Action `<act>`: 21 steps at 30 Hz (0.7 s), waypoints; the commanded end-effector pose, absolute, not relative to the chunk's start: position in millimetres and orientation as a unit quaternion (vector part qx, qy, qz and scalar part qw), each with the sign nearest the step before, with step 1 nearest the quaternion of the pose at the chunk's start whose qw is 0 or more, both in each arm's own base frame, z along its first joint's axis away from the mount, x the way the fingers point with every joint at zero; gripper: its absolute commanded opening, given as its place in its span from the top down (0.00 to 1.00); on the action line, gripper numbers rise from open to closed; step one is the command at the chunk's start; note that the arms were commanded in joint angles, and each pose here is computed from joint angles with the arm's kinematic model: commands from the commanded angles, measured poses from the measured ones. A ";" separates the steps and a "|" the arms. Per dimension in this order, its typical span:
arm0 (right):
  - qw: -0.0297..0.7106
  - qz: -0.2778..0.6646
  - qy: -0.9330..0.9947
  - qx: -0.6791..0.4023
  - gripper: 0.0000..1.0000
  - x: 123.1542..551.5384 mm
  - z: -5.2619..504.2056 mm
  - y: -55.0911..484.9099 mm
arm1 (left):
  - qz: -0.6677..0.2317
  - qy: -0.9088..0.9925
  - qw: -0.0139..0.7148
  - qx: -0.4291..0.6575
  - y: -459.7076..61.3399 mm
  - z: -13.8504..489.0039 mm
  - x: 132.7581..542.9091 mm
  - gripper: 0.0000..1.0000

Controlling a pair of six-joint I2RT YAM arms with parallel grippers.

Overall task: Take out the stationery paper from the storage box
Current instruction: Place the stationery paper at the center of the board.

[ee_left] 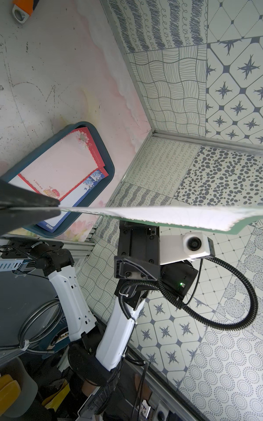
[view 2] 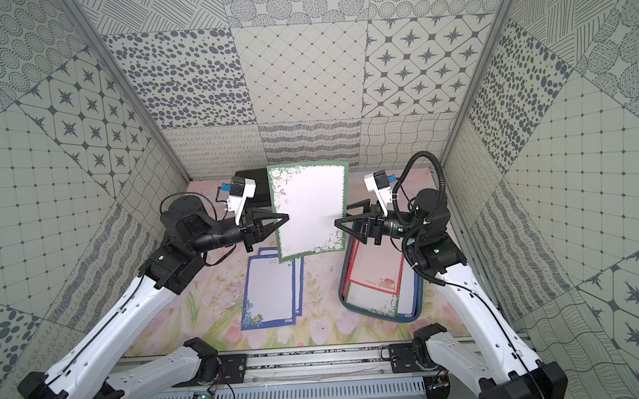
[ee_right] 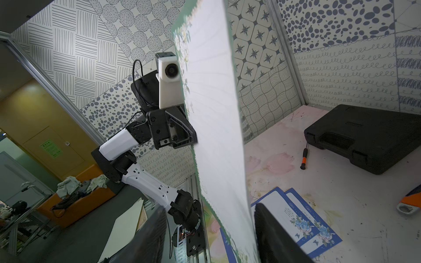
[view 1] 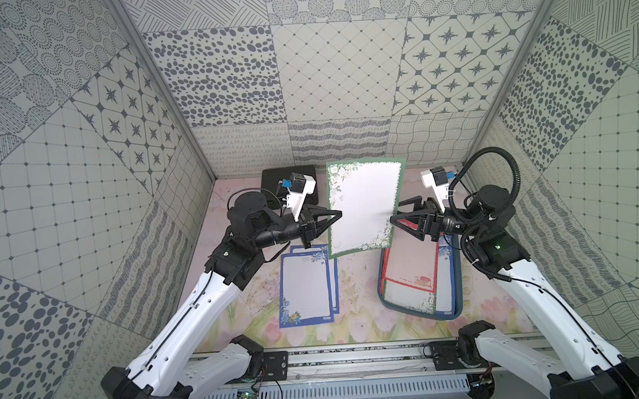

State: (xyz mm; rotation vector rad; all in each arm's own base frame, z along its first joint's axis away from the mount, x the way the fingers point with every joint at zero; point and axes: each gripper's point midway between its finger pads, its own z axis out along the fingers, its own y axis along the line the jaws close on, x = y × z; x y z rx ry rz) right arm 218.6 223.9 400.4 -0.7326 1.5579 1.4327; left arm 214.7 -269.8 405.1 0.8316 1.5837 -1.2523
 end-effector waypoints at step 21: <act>0.470 0.549 0.633 -0.278 0.27 234.3 396.8 229.4 | -0.460 0.756 0.368 0.288 -246.2 341.4 202.0 1.00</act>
